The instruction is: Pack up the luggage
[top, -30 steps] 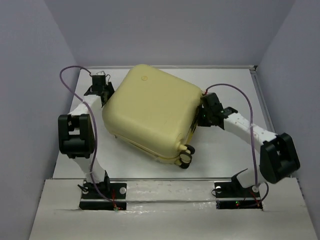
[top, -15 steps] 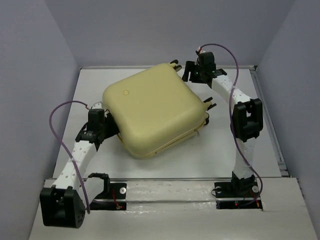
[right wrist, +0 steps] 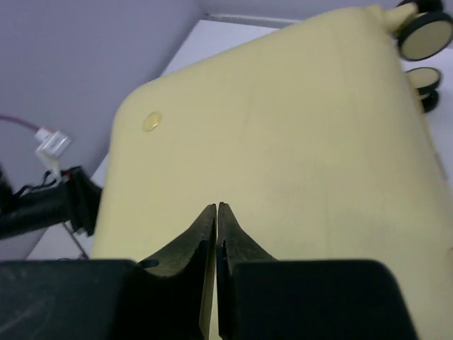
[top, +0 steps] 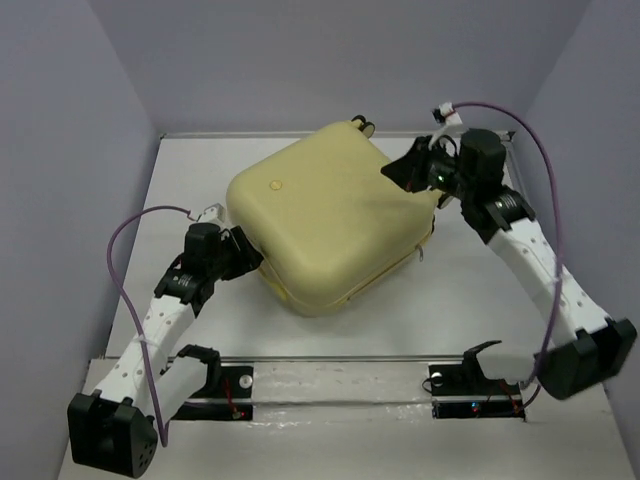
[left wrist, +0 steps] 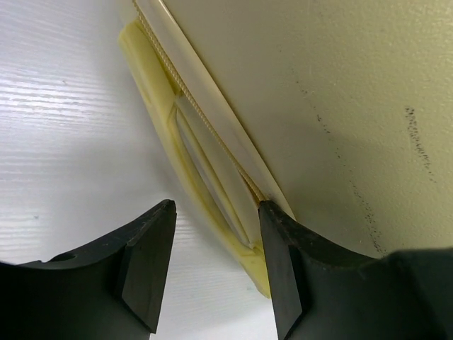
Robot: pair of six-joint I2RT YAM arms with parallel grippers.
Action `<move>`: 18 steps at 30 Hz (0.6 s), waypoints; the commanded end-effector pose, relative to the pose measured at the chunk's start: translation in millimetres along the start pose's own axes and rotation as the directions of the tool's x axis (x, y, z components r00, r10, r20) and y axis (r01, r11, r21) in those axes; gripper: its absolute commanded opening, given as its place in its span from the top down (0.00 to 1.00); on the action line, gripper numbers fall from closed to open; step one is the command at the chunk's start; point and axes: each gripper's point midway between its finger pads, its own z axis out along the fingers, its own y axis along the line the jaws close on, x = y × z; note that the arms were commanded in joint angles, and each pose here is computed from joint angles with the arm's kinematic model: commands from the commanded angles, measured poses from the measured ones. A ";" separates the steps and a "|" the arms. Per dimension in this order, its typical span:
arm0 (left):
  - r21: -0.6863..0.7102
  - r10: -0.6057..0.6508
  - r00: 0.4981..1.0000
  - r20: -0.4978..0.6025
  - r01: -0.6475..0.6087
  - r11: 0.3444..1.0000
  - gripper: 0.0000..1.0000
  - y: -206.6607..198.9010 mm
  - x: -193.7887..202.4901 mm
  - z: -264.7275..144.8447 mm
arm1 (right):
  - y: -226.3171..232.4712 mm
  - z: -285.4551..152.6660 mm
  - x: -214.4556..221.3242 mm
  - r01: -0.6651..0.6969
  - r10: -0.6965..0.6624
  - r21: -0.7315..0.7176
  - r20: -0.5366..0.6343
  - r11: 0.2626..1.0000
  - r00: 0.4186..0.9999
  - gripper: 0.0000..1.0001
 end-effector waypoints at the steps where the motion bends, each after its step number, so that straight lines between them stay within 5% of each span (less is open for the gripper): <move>1: 0.269 -0.047 0.989 0.139 0.008 0.963 0.37 -65.9 -41.9 -9.7 | 57.0 -54.8 85.7 -0.059 0.053 -0.232 -0.030 0.971 0.998 0.92; 3: 0.280 -0.052 0.981 0.185 -0.002 0.960 0.37 -73.6 -56.4 -15.0 | 95.6 -90.0 107.2 -0.043 0.050 -0.334 0.011 0.941 0.999 0.93; 11: 0.230 -0.061 0.958 0.282 -0.005 0.973 0.39 -62.4 -68.9 -27.9 | 85.5 -102.6 250.6 -0.129 0.078 -0.311 -0.169 0.942 0.982 0.90; 13: 0.223 -0.083 0.951 0.297 0.016 0.975 0.39 -54.5 -63.2 -30.8 | 78.0 -97.3 259.3 -0.119 0.079 -0.261 -0.159 0.958 0.984 0.80; 14: 0.208 -0.087 0.950 0.300 0.024 0.978 0.40 -49.6 -60.9 -31.5 | 81.0 -96.8 263.3 -0.109 0.068 -0.268 -0.158 0.957 0.985 0.63; 15: 0.190 -0.094 0.941 0.325 0.032 0.981 0.42 -43.5 -61.5 -35.5 | 69.6 -91.6 266.0 -0.095 0.064 -0.217 -0.143 0.972 0.988 0.56; 18: 0.190 -0.106 0.941 0.323 0.045 0.981 0.55 -35.3 -49.6 -40.0 | 62.6 -83.1 276.7 -0.073 0.042 -0.187 -0.161 0.980 0.986 0.48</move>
